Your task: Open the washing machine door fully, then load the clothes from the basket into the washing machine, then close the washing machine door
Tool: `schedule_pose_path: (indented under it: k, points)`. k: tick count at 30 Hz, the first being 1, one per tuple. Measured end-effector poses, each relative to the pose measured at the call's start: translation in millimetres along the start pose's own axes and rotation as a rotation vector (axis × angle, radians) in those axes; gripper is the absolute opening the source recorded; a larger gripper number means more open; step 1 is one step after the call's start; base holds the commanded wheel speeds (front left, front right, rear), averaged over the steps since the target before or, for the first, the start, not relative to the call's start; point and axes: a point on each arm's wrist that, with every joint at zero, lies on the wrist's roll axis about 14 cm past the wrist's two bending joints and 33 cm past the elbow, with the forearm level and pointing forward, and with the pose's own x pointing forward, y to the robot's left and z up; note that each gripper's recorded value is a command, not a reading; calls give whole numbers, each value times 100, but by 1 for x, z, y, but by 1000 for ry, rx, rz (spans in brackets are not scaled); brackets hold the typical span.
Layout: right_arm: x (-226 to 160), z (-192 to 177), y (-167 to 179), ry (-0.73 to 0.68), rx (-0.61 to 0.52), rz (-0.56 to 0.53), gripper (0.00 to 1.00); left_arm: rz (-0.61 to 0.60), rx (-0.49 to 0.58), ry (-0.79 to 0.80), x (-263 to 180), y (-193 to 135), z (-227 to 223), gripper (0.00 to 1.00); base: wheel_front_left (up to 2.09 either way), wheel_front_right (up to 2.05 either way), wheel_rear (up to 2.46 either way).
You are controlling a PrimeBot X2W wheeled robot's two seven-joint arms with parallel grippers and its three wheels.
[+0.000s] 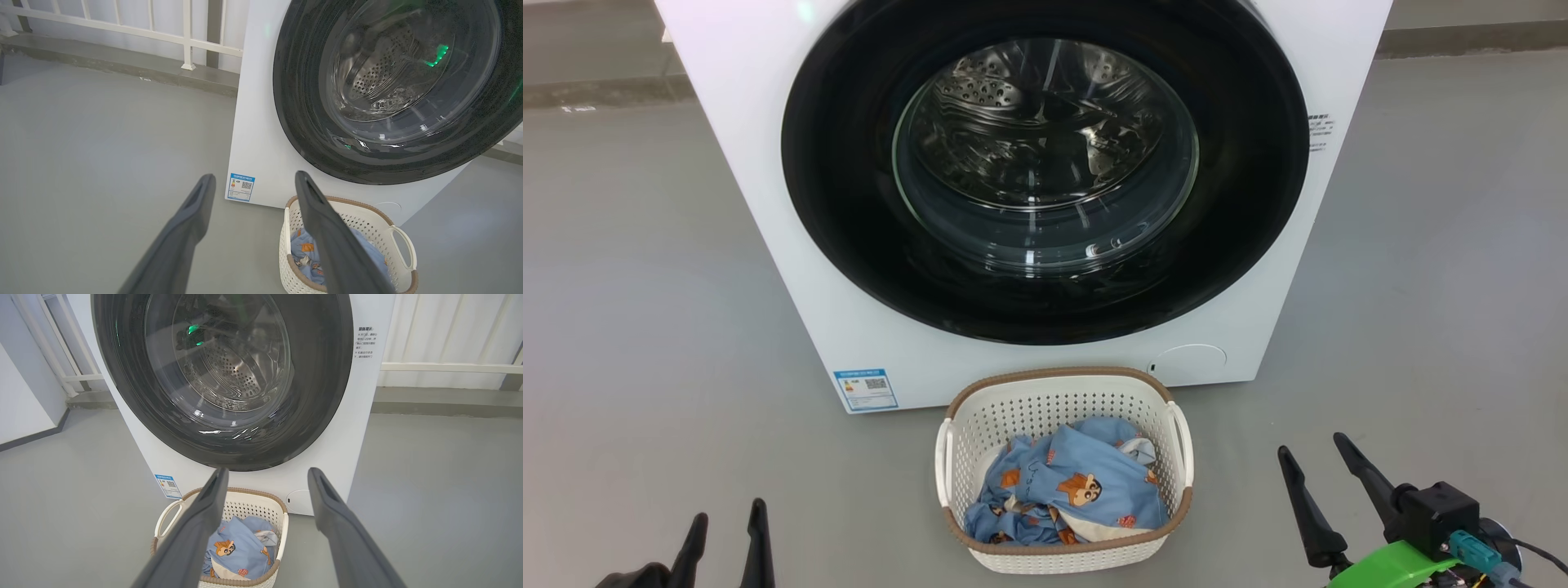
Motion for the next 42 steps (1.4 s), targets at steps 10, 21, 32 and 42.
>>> schedule_pose_path:
  k: [10,21,32,42]
  points:
    - [-1,-5,-6,12,-111,-2,100,-15,102,-4,0,1,-1,100,0,0,0]
    - [-2,-10,-12,26,-95,-31,100,-7,105,0,0,4,-1,100,0,0,0]
    - [-3,-11,-12,28,-92,-36,100,7,104,-2,-1,8,-1,100,9,9,-18]
    - [-4,-11,-13,29,-88,-39,100,13,103,2,0,10,-2,100,72,72,-144]
